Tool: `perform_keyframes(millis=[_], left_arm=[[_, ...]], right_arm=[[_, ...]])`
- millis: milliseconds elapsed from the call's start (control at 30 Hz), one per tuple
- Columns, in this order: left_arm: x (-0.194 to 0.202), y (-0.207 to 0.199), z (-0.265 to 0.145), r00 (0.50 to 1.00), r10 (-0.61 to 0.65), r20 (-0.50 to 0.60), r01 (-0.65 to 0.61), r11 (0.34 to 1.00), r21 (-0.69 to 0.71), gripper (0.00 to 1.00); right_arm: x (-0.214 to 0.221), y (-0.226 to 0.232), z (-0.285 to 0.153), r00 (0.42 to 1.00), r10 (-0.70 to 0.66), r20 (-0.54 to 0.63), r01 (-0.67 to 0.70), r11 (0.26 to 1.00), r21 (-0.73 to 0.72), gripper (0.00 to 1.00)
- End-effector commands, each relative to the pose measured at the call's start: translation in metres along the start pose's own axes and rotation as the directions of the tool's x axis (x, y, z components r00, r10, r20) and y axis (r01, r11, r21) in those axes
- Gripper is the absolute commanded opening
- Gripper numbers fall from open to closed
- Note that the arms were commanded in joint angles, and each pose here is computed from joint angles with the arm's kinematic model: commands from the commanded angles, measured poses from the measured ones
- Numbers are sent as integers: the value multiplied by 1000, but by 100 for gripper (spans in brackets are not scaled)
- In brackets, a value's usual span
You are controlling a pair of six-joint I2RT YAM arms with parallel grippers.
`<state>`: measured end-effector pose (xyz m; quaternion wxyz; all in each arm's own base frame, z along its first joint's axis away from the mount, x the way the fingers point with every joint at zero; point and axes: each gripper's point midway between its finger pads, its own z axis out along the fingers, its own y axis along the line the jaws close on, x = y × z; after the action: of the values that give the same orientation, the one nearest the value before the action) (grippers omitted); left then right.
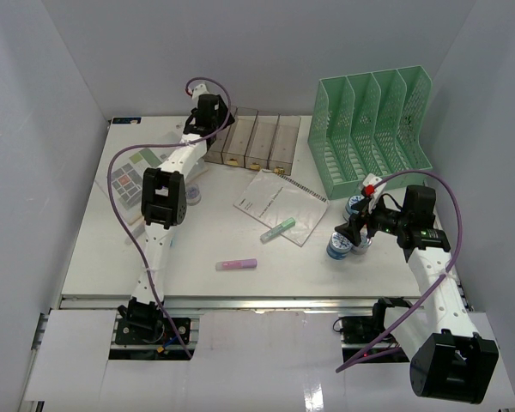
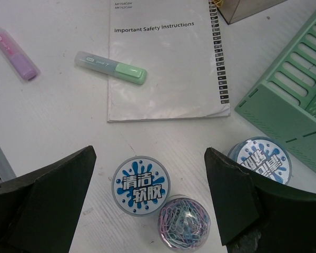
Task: Organize the desk
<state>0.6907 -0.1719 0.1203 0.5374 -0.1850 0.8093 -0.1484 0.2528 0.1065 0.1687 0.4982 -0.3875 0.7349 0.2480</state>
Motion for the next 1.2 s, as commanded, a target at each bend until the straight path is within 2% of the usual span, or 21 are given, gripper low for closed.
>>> perform_keyframes(millis=[0,67,267,333,433,633,733,833,900,967,1167], left_arm=[[-58,-25,-9,989,-18,149,10,998,55,26],[-53,-22,-6,989,-16,147,10,999,43,34],[-54,-26,-8,990,-11,140,3,998,61,79],[-59,-30,-12,989,-4,145,-6,998,70,88],[-68,-35,-19,989,5,145,-17,996,86,96],[-82,-43,-38,991,20,132,-33,995,96,98],[-99,-48,-63,990,32,141,-47,994,103,98],[-111,-48,-97,988,69,135,-83,991,104,98],[-128,-52,-144,989,76,129,-93,987,129,98],[-98,-30,-165,995,97,38,-100,989,106,98],[-44,20,-256,984,80,-160,-69,995,77,98]], right_arm=[[-7,-1,1,1000,-18,24,19,1000,-9,90],[-6,-1,1,1000,-19,23,20,1000,-10,90],[-6,0,1,1000,-21,24,21,1000,-16,90],[-7,0,1,999,-24,25,24,1000,-18,90],[-6,2,1,999,-24,25,25,999,-25,90],[-4,2,1,999,-29,23,30,999,-32,90],[-2,4,2,999,-29,19,30,999,-44,90],[-1,7,2,999,-30,18,31,997,-66,90],[0,9,3,999,-26,20,28,997,-78,90],[0,10,3,1000,-23,20,25,996,-85,90],[2,10,3,1000,-18,13,20,996,-82,90]])
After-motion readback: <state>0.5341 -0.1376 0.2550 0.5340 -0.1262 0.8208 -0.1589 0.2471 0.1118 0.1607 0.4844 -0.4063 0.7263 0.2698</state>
